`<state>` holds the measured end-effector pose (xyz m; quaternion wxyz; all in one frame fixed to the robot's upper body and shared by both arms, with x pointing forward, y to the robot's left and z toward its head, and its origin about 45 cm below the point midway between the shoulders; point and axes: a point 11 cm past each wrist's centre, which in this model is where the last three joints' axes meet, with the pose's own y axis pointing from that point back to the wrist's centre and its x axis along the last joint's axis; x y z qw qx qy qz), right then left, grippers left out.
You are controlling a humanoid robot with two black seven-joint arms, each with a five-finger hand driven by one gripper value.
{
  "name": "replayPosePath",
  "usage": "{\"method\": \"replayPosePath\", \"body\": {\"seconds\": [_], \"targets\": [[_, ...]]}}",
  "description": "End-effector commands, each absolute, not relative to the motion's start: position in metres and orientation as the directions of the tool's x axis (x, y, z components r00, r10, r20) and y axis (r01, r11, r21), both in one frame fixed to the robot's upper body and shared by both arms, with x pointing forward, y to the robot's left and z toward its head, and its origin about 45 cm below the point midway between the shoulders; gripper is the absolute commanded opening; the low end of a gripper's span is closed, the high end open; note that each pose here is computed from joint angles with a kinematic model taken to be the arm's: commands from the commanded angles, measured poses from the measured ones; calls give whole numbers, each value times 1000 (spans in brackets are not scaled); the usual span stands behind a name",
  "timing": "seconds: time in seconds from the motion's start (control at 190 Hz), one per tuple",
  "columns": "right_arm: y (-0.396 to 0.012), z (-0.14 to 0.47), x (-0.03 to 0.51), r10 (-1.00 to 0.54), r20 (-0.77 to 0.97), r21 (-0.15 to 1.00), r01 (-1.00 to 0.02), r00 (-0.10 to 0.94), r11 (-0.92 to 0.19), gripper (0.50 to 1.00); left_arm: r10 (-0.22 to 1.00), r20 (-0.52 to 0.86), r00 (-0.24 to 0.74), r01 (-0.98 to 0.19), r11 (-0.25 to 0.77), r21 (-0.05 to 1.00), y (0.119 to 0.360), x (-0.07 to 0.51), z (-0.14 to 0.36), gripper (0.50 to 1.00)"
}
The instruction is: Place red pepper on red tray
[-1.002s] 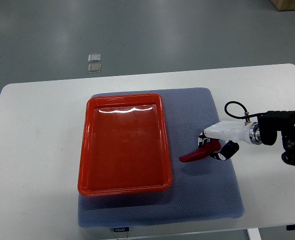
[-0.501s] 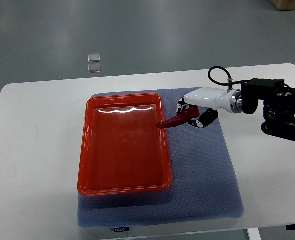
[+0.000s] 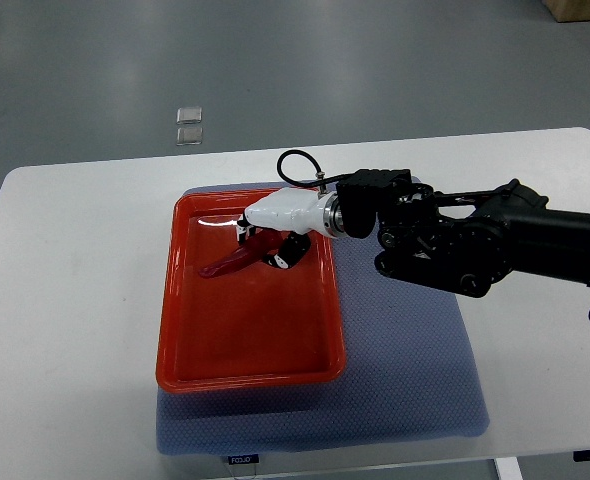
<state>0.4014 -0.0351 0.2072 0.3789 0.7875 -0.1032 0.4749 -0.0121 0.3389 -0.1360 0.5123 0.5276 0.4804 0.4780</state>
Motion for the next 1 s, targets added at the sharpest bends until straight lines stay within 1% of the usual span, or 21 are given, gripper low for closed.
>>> {"method": "replayPosePath", "body": {"seconds": [0.0, 0.1, 0.163, 0.211, 0.221, 0.227, 0.232, 0.237, 0.242, 0.258, 0.285, 0.311, 0.385, 0.501, 0.58, 0.696, 0.833, 0.933, 0.944, 0.996], "targets": [[-23, 197, 399, 211, 821, 510, -515, 530, -689, 586, 997, 11, 82, 17, -13, 1000, 338, -12, -136, 1000], [-25, 182, 396, 233, 807, 537, -511, 542, -671, 615, 997, 13, 82, 17, -14, 1000, 339, -12, -136, 1000], [-25, 179, 395, 235, 804, 541, -510, 546, -668, 654, 997, 13, 82, 17, -14, 1000, 339, -12, -136, 1000], [-26, 179, 395, 234, 804, 542, -512, 547, -666, 709, 997, 13, 82, 17, -14, 1000, 339, -12, -136, 1000], [-26, 179, 395, 234, 804, 542, -512, 547, -666, 709, 997, 13, 82, 17, -14, 1000, 339, -12, -136, 1000], [-27, 178, 395, 233, 804, 542, -513, 547, -665, 721, 997, 13, 82, 17, -14, 1000, 339, -12, -136, 1000], [-27, 178, 395, 233, 804, 542, -513, 547, -665, 721, 997, 13, 82, 17, -14, 1000, 339, -12, -136, 1000], [-27, 178, 396, 232, 804, 542, -514, 547, -664, 733, 997, 11, 82, 17, -13, 1000, 338, -12, -136, 1000], [-27, 178, 396, 232, 804, 542, -514, 547, -664, 733, 997, 11, 82, 17, -13, 1000, 338, -12, -136, 1000], [-27, 179, 396, 231, 806, 540, -517, 545, -664, 756, 997, 14, 82, 17, -16, 1000, 339, -12, -136, 1000], [-27, 178, 396, 231, 805, 541, -516, 547, -664, 768, 997, 14, 82, 17, -16, 1000, 339, -12, -136, 1000], [-28, 179, 398, 226, 808, 537, -523, 544, -662, 793, 997, 11, 82, 17, -13, 1000, 338, -12, -136, 1000], [-28, 179, 398, 218, 809, 533, -524, 546, -665, 829, 997, 11, 82, 15, -13, 1000, 338, -12, -136, 1000], [-33, 183, 403, 191, 812, 521, -539, 551, -662, 832, 997, 14, 82, 17, -16, 1000, 339, -12, -136, 1000], [-47, 198, 418, 126, 825, 488, -582, 551, -651, 832, 997, 13, 82, 17, -14, 1000, 339, -12, -136, 1000], [-72, 230, 443, -30, 830, 416, -655, 557, -631, 834, 997, 11, 82, 17, -13, 1000, 338, -12, -136, 1000], [-121, 260, 469, -215, 797, 364, -732, 565, -575, 836, 997, 13, 82, 17, -14, 1000, 339, -12, -136, 1000], [-149, 271, 479, -402, 715, 320, -778, 573, -540, 836, 997, 11, 82, 17, -13, 1000, 338, -12, -136, 1000], [-154, 270, 479, -441, 688, 315, -785, 576, -533, 836, 997, 10, 82, 17, -11, 1000, 338, -12, -136, 1000], [-164, 268, 481, -542, 614, 293, -804, 573, -518, 836, 997, 10, 82, 17, -11, 1000, 338, -12, -136, 1000]]}}
